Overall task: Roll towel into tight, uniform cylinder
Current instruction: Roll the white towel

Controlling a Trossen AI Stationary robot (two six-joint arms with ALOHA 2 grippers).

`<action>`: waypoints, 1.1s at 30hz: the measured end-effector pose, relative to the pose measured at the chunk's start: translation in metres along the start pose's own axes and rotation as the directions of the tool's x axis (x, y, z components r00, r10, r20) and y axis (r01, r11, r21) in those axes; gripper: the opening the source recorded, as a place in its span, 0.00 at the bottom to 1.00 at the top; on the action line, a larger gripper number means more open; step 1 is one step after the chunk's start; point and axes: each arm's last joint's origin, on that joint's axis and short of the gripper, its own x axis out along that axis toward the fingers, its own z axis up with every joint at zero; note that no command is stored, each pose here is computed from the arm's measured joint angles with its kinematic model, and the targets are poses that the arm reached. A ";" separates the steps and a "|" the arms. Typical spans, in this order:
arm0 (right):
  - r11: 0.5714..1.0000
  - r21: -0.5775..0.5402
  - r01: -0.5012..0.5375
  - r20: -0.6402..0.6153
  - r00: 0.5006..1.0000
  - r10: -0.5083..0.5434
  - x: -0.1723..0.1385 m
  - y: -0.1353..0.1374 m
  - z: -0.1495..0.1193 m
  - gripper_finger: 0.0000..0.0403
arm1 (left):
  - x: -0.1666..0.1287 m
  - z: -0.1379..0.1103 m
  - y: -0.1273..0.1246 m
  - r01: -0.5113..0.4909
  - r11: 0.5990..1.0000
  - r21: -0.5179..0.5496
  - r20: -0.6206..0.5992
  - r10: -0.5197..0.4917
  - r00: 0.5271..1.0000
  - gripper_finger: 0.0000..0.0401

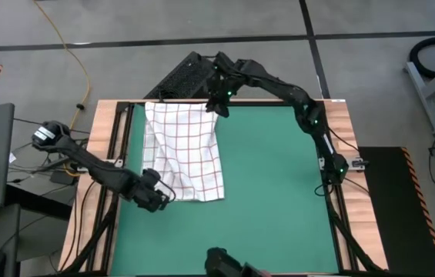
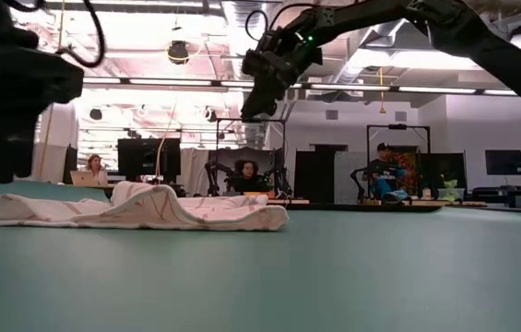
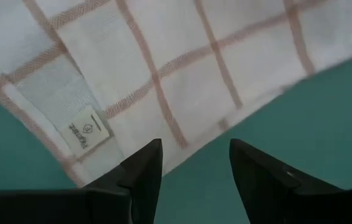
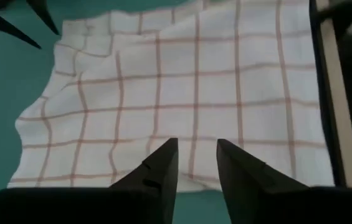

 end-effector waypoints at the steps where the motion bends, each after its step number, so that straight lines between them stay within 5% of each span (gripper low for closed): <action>1: 1.000 0.014 0.001 -0.008 1.000 -0.001 0.000 -0.001 -0.002 0.33 | -0.001 -0.003 0.001 -0.004 0.999 0.033 0.000 0.004 1.000 0.44; 8: 0.999 0.055 -0.001 -0.025 1.000 0.002 -0.001 -0.003 -0.005 0.34 | 0.004 -0.022 0.004 -0.091 0.967 0.238 0.014 0.090 0.996 0.44; 18: 0.995 0.097 -0.021 -0.065 0.997 0.027 0.000 0.001 -0.008 0.34 | 0.022 -0.029 0.002 -0.180 0.928 0.326 0.001 0.190 0.982 0.43; 22: 0.994 0.105 -0.034 -0.085 0.995 0.043 0.001 0.005 -0.009 0.34 | 0.021 -0.028 0.000 -0.171 0.942 0.288 -0.037 0.190 0.981 0.33; 28: 0.995 0.090 -0.043 -0.088 0.995 0.051 0.004 0.010 -0.007 0.34 | 0.012 -0.024 -0.006 -0.162 0.949 0.269 0.013 0.165 0.986 0.05; 33: 0.995 0.089 -0.045 -0.091 0.994 0.054 0.005 0.011 -0.007 0.34 | 0.011 -0.022 -0.004 -0.193 0.951 0.243 0.011 0.196 0.981 0.00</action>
